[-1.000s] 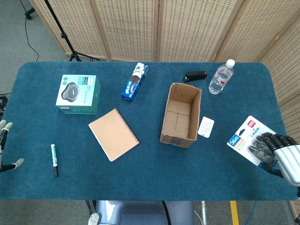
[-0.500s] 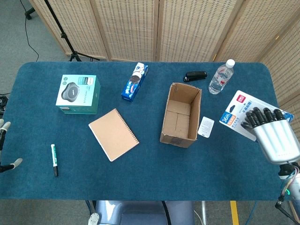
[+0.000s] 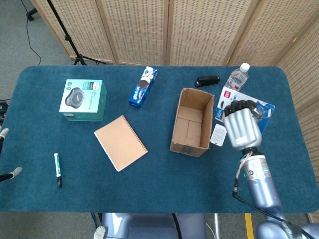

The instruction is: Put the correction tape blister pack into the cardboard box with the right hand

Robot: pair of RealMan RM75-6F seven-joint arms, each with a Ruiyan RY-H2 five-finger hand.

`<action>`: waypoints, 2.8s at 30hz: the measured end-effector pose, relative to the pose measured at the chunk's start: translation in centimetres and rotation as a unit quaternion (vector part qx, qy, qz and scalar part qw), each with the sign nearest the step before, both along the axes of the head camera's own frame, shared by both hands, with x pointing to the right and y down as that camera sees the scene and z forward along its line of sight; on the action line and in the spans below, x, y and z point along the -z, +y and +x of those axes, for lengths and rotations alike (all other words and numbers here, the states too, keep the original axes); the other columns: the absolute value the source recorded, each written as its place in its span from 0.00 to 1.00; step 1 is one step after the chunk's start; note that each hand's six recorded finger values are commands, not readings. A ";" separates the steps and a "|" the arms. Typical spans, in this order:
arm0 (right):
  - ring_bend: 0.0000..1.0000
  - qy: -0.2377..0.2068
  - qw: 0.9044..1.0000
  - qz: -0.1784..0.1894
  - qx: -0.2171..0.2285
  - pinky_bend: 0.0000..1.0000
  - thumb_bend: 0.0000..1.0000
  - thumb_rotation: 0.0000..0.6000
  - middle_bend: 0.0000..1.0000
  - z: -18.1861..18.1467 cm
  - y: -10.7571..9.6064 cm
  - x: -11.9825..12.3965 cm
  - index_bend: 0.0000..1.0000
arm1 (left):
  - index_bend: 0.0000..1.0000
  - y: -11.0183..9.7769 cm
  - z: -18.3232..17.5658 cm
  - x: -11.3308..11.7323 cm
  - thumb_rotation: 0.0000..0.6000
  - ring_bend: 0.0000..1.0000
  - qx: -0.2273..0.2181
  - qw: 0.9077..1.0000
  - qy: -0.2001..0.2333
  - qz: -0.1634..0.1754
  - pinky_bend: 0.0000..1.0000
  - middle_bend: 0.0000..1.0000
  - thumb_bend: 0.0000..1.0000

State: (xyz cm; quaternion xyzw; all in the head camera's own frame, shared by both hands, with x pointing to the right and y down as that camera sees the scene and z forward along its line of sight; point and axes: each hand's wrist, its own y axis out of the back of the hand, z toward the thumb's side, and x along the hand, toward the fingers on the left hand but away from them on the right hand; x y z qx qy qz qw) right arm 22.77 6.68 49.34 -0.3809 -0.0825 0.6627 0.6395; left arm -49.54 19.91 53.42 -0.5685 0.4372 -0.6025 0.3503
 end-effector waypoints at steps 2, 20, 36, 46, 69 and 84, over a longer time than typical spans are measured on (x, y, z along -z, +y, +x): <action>0.57 0.014 1.000 0.006 0.003 0.57 0.57 1.00 0.55 -2.2 0.2 -0.7 0.47 | 0.00 0.0 0.0 0.0 1.00 0.00 0.001 1.000 0.001 -0.001 0.00 0.00 0.00; 0.57 0.104 0.994 0.037 0.010 0.57 0.59 1.00 0.53 -11.3 2.0 -4.8 0.47 | 0.00 -0.2 -0.7 -0.2 1.00 0.00 0.009 1.000 0.010 -0.009 0.00 0.00 0.00; 0.00 0.044 0.998 0.036 0.035 0.36 0.00 1.00 0.00 -10.8 2.0 -5.4 0.00 | 0.00 -0.2 -0.6 -0.7 1.00 0.00 0.008 1.000 0.006 -0.019 0.00 0.00 0.00; 0.00 0.031 0.997 0.052 0.043 0.20 0.00 1.00 0.00 -9.8 1.7 -4.4 0.00 | 0.00 -0.2 -0.6 -0.8 1.00 0.00 0.006 1.000 0.006 -0.021 0.00 0.00 0.00; 0.00 -0.062 0.993 0.097 0.015 0.10 0.00 1.00 0.00 -5.8 0.0 -0.6 0.00 | 0.00 -0.3 -0.8 -1.0 1.00 0.00 0.008 1.000 0.010 -0.026 0.00 0.00 0.00; 0.00 -0.436 0.894 0.099 -0.040 0.10 0.00 1.00 0.00 8.3 -0.4 0.1 0.00 | 0.00 0.1 -0.1 -1.0 1.00 0.00 -0.003 1.000 0.017 -0.021 0.00 0.00 0.00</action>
